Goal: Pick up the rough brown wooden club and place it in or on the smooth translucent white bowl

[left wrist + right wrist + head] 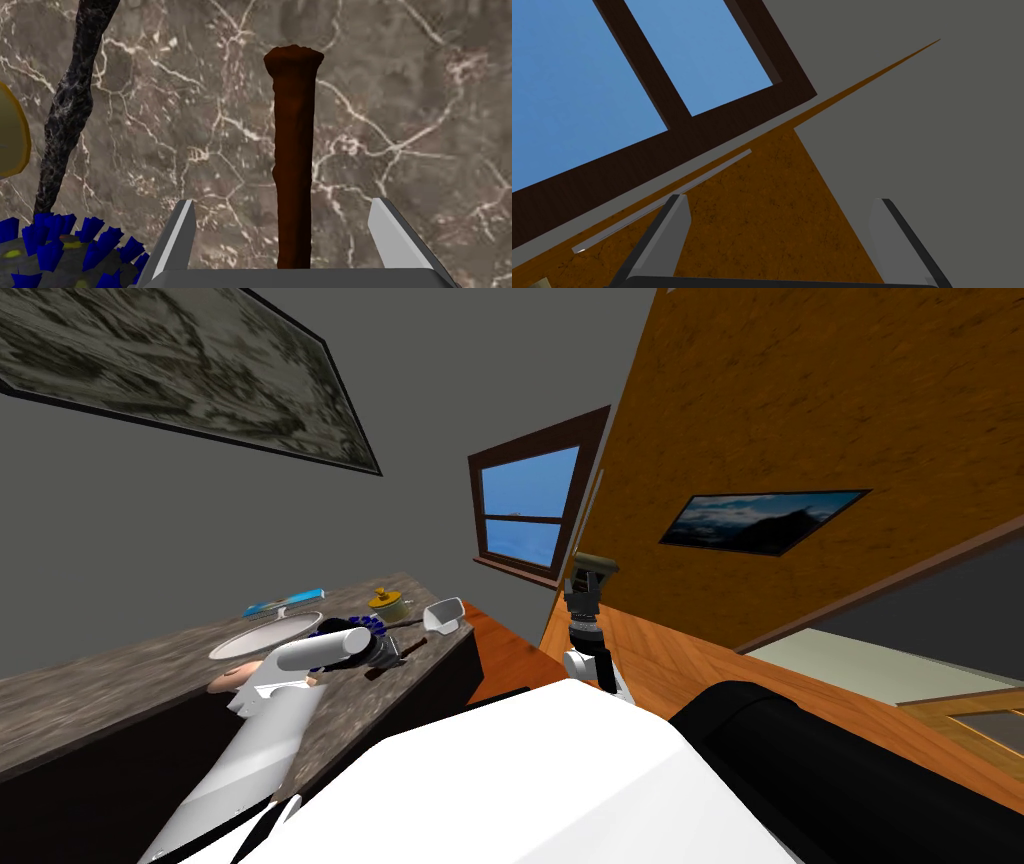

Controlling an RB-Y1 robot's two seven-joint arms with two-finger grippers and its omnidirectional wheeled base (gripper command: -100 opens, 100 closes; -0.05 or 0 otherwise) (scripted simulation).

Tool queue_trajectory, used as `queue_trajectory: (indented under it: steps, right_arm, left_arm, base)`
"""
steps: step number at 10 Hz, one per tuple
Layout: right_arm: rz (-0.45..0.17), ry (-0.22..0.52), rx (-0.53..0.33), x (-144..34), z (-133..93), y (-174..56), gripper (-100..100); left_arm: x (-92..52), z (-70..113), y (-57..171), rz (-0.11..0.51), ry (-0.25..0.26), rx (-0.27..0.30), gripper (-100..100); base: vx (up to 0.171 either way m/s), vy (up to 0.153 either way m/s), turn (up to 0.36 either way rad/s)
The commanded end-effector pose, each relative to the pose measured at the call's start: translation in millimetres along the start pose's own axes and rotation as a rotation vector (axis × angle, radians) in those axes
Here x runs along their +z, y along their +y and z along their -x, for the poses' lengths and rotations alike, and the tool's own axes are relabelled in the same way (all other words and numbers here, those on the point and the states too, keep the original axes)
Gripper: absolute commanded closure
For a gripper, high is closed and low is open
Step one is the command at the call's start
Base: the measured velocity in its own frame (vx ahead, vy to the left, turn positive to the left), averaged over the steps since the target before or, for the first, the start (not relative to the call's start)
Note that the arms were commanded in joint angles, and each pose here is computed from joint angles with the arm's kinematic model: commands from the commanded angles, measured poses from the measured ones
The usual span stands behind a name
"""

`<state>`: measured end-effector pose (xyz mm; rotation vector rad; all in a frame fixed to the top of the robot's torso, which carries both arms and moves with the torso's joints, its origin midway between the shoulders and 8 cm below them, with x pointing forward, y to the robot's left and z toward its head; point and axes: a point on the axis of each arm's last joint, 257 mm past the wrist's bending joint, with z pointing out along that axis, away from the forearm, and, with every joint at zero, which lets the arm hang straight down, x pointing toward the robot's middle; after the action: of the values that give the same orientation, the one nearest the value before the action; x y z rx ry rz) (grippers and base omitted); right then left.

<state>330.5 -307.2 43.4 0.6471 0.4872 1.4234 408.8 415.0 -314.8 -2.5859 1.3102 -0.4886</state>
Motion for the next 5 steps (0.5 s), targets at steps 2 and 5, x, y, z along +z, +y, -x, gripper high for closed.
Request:
queue_trajectory:
  steps: [2,5]
  right_arm:
    - [0.000,0.000,0.000,0.0,0.0,0.0,0]
    - [0.000,0.000,0.000,0.0,0.0,0.0,0]
  left_arm:
    - [-3.0,17.1,8.3,0.068,-0.045,-0.024,-100]
    - [-7.6,34.2,17.9,0.133,-0.090,-0.047,-100]
  base:
    - [0.050,-0.020,-0.011]
    - [0.045,-0.018,-0.012]
